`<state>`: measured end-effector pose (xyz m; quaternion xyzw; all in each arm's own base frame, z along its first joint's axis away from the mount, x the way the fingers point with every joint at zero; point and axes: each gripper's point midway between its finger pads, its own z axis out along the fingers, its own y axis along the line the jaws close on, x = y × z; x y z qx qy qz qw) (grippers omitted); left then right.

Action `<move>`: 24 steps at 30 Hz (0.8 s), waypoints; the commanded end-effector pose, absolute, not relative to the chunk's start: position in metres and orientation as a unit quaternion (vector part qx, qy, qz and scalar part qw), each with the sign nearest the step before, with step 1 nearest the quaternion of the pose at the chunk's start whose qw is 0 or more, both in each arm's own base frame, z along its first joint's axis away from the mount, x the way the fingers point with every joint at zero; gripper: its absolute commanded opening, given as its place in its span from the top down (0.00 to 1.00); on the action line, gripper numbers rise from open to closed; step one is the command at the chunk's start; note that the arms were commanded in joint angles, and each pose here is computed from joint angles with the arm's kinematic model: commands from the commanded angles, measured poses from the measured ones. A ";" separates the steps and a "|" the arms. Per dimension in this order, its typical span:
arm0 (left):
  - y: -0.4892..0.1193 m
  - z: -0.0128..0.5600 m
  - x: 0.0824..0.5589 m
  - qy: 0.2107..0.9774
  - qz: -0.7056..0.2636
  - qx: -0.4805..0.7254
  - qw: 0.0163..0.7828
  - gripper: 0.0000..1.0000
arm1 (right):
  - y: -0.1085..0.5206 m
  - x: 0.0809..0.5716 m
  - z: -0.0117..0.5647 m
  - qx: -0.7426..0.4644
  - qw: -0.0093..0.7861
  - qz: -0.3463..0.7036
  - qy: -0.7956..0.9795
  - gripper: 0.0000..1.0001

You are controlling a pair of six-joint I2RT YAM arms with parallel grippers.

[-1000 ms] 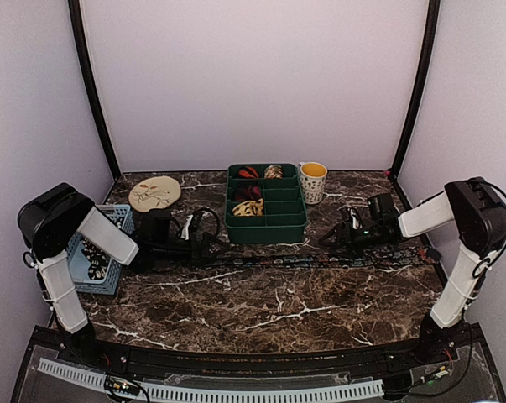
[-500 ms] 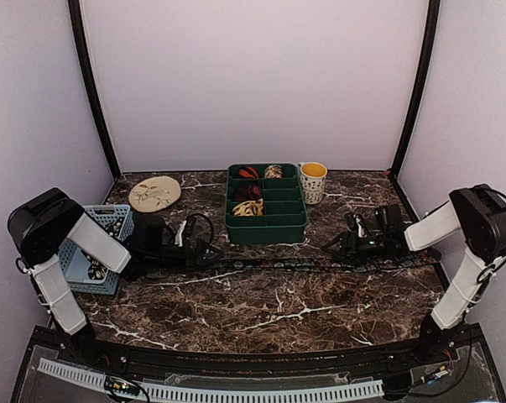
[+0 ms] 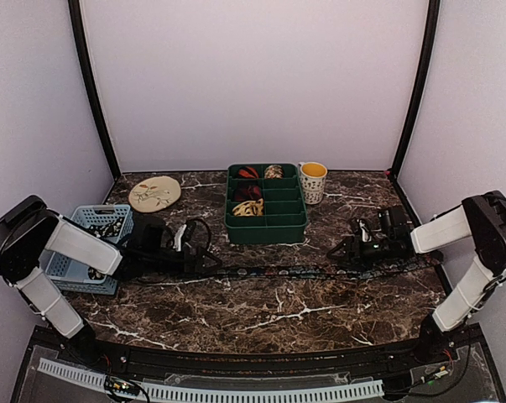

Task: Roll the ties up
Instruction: Smooth out the tie at the center of the board.

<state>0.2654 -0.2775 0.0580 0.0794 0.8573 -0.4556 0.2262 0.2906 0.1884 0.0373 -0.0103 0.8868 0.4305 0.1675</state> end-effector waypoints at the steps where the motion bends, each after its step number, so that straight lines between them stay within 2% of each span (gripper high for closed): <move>1: -0.266 0.060 0.272 0.887 -0.377 0.127 0.236 0.01 | 0.190 0.292 0.044 -0.017 0.160 0.391 0.906 0.37; 5: -0.266 0.065 0.288 0.895 -0.333 0.157 0.251 0.02 | 0.219 0.303 0.065 -0.060 0.174 0.394 0.900 0.38; 12: -0.289 0.054 0.306 0.923 -0.224 0.189 0.248 0.15 | 0.255 0.314 0.054 -0.088 0.161 0.346 0.920 0.45; 19: -0.317 0.038 0.308 0.949 -0.104 0.168 0.245 0.28 | 0.258 0.322 0.040 -0.079 0.178 0.254 0.948 0.55; 24: -0.319 0.020 0.305 0.960 -0.052 0.143 0.236 0.30 | 0.259 0.323 0.026 -0.078 0.180 0.217 0.956 0.60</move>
